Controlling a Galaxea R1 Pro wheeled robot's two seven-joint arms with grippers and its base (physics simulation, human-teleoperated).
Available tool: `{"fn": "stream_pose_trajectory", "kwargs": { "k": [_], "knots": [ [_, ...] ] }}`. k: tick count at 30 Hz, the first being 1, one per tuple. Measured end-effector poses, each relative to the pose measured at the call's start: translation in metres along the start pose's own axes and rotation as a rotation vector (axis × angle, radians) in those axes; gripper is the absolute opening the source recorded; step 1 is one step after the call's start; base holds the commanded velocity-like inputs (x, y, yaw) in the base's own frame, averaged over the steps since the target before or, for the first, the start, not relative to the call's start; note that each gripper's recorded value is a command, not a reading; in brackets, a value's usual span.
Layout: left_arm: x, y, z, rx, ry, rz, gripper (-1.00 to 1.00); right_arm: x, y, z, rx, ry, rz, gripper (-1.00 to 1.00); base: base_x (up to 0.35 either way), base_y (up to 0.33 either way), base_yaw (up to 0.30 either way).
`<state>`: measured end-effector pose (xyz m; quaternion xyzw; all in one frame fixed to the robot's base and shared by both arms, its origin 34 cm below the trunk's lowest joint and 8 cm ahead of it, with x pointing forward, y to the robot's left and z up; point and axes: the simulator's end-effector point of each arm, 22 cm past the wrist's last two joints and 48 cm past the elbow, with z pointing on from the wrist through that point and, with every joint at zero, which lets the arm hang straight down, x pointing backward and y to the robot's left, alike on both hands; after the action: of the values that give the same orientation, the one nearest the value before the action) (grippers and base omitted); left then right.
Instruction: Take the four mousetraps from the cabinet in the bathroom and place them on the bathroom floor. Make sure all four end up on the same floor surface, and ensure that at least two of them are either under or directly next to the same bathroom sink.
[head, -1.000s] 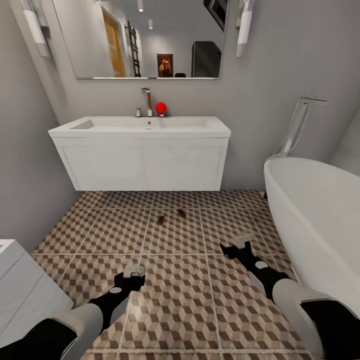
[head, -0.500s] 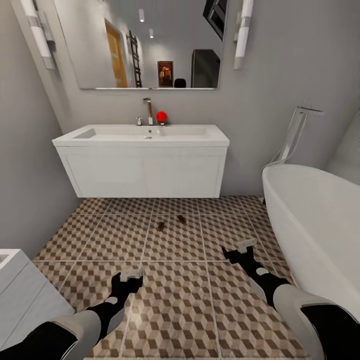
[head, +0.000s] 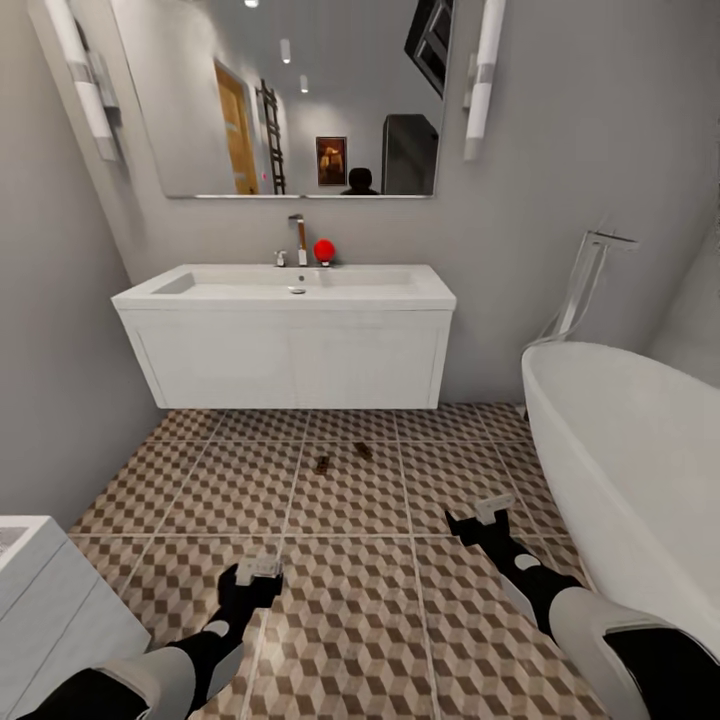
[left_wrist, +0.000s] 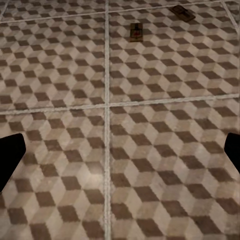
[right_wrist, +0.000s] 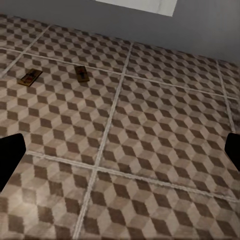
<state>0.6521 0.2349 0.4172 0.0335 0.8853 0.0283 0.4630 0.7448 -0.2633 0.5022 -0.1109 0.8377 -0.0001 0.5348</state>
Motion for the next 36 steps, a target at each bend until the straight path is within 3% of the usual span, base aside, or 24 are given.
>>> {"fn": "stream_pose_trajectory", "kwargs": {
  "k": [6, 20, 26, 36],
  "knots": [
    [-0.005, 0.006, -0.016, -0.007, -0.046, -0.004, 1.0, -0.003, 0.003, -0.015, -0.002, -0.034, -0.004, 1.0, 0.0, 0.0, 0.0],
    [-0.015, 0.013, -0.041, -0.011, -0.036, -0.002, 1.0, 0.009, 0.001, -0.048, 0.028, -0.004, 0.002, 1.0, 0.0, 0.0, 0.0],
    [-0.015, 0.015, -0.054, -0.011, -0.024, -0.001, 1.0, 0.006, 0.004, -0.063, 0.028, -0.026, 0.003, 1.0, 0.0, 0.0, 0.0],
    [-0.021, 0.02, -0.078, -0.015, -0.059, -0.003, 1.0, -0.009, 0.006, -0.079, 0.026, -0.041, 0.005, 1.0, 0.0, 0.0, 0.0]
  ]
}}
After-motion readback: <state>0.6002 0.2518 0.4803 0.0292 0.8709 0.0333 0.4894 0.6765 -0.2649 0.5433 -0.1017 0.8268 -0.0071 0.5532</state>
